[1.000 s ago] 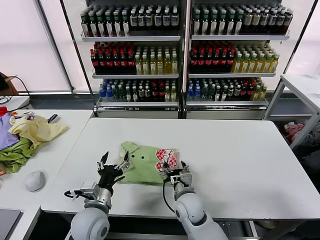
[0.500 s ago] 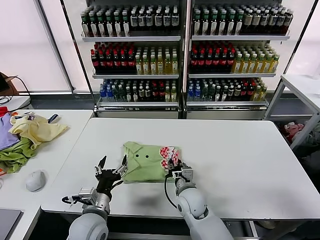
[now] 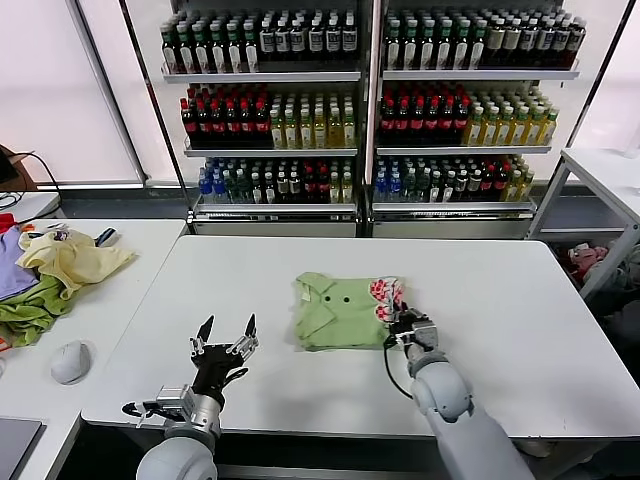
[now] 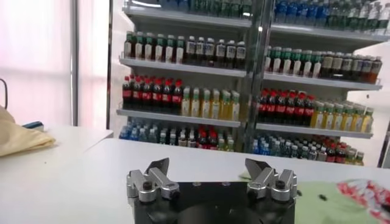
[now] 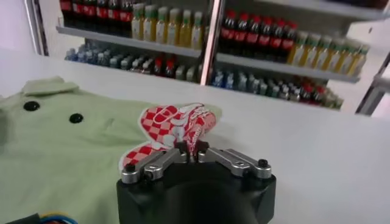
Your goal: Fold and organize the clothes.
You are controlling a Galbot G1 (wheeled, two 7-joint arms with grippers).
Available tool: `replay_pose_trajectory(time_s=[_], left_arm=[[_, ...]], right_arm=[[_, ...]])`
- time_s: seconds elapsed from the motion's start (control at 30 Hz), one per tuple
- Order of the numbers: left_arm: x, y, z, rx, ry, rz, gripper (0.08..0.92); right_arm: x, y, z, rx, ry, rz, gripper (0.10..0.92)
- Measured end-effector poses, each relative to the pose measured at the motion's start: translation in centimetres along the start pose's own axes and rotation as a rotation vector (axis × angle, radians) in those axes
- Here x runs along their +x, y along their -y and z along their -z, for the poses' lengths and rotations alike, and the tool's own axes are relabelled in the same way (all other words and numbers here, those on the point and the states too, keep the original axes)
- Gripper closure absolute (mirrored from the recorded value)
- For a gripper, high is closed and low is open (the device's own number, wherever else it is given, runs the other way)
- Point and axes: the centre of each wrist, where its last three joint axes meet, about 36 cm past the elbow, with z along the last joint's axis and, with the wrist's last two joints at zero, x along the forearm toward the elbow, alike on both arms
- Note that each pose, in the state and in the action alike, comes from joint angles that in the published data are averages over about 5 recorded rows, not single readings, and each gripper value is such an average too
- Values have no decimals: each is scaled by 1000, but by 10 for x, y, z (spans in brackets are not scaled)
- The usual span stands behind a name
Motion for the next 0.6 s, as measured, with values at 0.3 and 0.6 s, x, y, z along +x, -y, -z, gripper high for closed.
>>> replay_pose_trajectory(time_s=[0.3, 0.6], left_arm=[[9, -1, -8, -36, -10, 9, 177], [17, -1, -13, -48, -12, 6, 177]], right_arm=[[13, 49, -3, 43, 133, -54, 566], [49, 60, -5, 9, 242, -78, 306]])
